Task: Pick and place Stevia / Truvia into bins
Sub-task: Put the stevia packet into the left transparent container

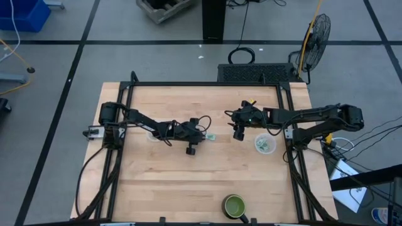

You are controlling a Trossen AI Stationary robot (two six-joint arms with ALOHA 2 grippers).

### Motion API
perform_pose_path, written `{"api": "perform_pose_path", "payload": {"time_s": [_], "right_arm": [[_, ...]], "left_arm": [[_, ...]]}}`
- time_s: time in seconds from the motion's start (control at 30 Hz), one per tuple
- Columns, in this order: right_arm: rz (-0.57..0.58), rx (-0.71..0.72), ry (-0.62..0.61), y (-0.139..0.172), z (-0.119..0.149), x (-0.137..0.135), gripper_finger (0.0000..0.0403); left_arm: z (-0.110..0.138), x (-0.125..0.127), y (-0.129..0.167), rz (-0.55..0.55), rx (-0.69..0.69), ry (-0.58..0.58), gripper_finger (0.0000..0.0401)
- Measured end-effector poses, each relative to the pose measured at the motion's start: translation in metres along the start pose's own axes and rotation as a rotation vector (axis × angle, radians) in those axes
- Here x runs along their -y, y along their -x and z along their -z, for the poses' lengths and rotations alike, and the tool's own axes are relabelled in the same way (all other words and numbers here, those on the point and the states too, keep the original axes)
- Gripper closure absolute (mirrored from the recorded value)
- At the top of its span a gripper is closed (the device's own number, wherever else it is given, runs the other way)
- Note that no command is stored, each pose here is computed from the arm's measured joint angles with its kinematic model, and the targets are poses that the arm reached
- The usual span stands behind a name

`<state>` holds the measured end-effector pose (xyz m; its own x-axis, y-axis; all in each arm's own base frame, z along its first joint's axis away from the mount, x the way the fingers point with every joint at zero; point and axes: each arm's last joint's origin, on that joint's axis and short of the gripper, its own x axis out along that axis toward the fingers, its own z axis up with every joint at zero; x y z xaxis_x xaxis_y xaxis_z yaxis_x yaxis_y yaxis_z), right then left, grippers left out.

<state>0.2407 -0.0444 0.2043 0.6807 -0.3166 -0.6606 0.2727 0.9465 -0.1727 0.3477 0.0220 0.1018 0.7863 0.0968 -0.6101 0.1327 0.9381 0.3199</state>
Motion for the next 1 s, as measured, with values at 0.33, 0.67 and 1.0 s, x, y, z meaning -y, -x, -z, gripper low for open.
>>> {"api": "perform_pose_path", "payload": {"time_s": [0.33, 0.67, 1.0], "right_arm": [[0.0, 0.0, 0.0, 0.0, 0.0, 0.0, 0.0234], [0.0, 0.0, 0.0, 0.0, 0.0, 0.0, 0.0234], [0.0, 0.0, 0.0, 0.0, 0.0, 0.0, 0.0234]], "left_arm": [[0.003, -0.002, -0.004, 0.048, 0.03, 0.06, 0.0336], [-0.002, -0.003, -0.025, -0.001, -0.009, 0.016, 0.0352], [-0.011, -0.008, -0.027, -0.012, -0.05, -0.018, 0.0397]]}}
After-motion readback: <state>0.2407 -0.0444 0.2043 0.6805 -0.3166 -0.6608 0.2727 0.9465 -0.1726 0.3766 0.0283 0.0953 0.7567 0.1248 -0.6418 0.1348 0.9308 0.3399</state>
